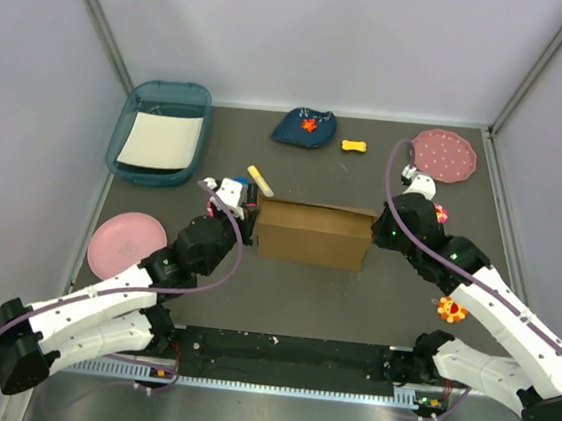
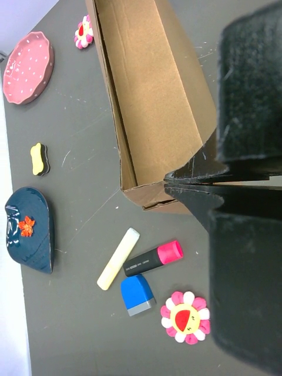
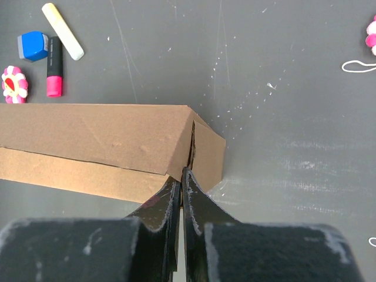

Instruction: Fold the paper box

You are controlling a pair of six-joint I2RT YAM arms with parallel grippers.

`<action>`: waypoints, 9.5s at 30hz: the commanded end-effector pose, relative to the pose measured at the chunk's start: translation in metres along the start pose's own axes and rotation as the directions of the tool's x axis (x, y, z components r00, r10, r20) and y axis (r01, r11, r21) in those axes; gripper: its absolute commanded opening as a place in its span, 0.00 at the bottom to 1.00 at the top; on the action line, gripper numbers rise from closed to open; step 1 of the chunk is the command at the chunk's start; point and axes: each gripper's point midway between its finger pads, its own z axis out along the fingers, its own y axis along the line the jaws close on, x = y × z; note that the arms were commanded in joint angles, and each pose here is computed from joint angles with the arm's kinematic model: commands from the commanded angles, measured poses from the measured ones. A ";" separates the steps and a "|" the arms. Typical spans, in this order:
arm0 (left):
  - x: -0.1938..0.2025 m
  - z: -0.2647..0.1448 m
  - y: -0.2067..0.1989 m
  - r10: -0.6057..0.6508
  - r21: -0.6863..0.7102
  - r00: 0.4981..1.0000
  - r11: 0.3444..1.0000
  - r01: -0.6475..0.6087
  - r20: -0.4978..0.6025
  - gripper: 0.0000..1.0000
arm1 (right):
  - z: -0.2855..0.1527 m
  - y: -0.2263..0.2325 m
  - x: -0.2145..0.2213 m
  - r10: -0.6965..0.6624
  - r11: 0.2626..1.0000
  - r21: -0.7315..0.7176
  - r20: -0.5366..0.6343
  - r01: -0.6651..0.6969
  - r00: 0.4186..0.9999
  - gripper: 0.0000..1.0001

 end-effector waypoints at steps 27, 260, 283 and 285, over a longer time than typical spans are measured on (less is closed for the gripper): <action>0.020 -0.011 0.019 -0.020 -0.086 0.998 0.996 0.015 -0.055 0.00 | -0.001 -0.005 0.027 -0.026 1.000 0.003 -0.086 0.026 0.996 0.00; -0.056 -0.022 0.005 0.059 -0.024 0.998 0.998 -0.059 -0.001 0.47 | 0.014 -0.010 0.021 0.208 0.972 -0.120 0.042 -0.201 0.977 0.00; -0.091 0.007 -0.007 -0.215 0.148 0.956 0.971 0.188 0.201 0.15 | 0.013 -0.012 0.027 0.192 0.975 -0.123 0.029 -0.187 0.981 0.00; -0.096 0.008 -0.010 -0.231 0.184 0.952 0.963 0.195 0.202 0.11 | 0.012 -0.011 0.026 0.191 0.974 -0.126 0.030 -0.186 0.981 0.00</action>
